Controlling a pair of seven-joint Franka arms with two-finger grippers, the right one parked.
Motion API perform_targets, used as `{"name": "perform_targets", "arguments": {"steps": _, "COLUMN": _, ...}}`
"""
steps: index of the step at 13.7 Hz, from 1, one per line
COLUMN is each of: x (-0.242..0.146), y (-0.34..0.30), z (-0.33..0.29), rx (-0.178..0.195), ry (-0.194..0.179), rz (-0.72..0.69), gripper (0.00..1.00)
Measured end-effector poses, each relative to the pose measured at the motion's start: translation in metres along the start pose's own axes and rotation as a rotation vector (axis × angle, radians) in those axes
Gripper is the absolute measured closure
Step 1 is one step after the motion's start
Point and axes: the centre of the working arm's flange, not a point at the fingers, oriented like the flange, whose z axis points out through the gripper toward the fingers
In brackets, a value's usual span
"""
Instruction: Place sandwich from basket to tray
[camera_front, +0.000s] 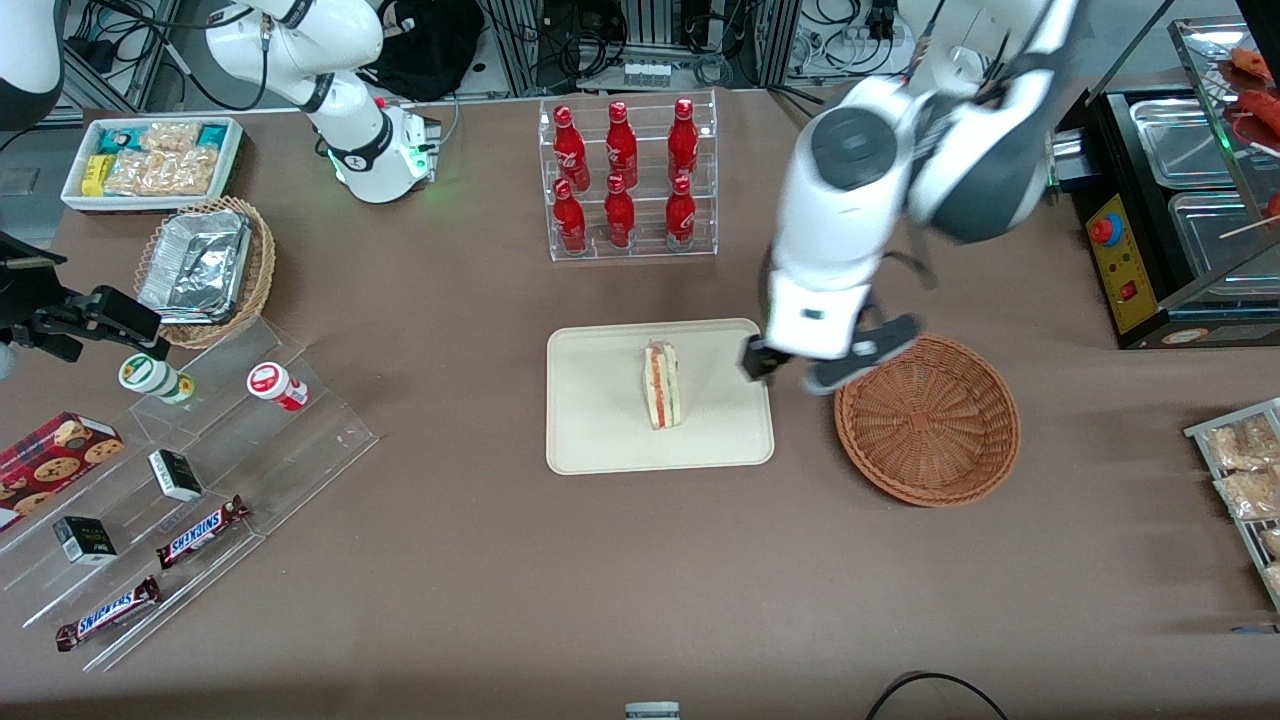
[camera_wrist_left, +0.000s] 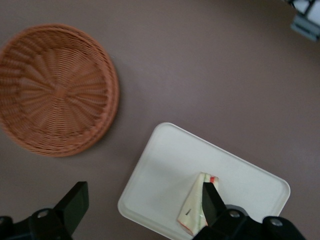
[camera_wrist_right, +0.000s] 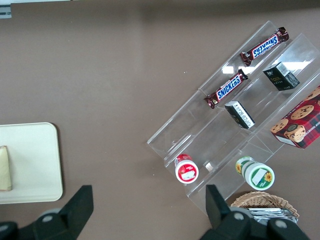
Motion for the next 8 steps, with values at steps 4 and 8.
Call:
{"name": "perform_targets", "arguments": {"steps": 4, "x": 0.051, "y": -0.084, "z": -0.044, "rx": 0.08, "ry": -0.053, "rz": 0.066, "gripper": 0.0}}
{"name": "perform_targets", "arguments": {"steps": 8, "x": 0.096, "y": -0.165, "z": -0.067, "rx": 0.109, "ry": -0.129, "rz": 0.202, "gripper": 0.0}}
